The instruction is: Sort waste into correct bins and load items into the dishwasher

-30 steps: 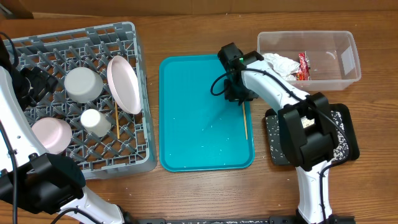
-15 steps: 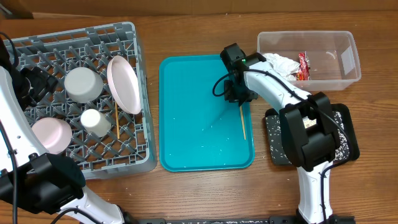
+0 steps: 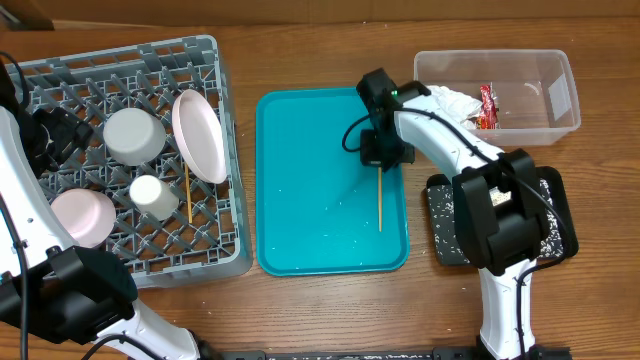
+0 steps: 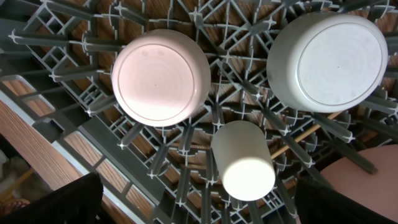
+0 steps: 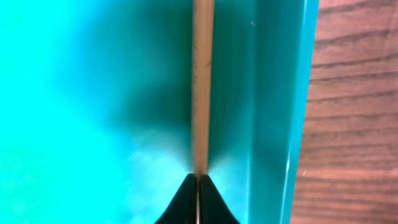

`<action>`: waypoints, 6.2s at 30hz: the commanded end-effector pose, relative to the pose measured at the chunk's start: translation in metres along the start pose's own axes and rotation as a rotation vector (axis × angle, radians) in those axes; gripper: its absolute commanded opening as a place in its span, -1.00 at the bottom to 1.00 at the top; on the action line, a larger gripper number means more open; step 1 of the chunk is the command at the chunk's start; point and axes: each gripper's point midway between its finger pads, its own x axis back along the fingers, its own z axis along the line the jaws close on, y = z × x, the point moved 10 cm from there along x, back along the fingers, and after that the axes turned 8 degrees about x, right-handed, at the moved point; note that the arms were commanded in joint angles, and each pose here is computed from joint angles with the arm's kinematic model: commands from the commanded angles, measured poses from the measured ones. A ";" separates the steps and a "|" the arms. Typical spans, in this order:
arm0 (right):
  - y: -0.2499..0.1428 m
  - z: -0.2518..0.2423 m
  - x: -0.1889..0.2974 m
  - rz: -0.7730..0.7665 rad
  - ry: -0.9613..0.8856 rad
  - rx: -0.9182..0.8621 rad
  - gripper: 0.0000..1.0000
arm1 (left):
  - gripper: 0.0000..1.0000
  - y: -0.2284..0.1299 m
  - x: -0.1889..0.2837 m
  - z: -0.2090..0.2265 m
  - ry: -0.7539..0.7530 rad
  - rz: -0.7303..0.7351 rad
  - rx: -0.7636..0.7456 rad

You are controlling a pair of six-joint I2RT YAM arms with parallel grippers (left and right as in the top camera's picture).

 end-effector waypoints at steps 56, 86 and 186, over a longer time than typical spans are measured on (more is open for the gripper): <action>-0.025 -0.011 -0.025 0.020 -0.091 -0.009 -0.56 | 1.00 0.000 0.007 0.000 -0.016 -0.018 0.015; 0.018 0.117 0.161 -0.199 0.787 0.219 -0.93 | 1.00 0.000 0.007 0.000 -0.016 -0.018 0.014; -0.195 -0.061 0.362 -0.636 0.058 -0.172 0.86 | 1.00 0.000 0.007 0.000 -0.016 -0.018 0.014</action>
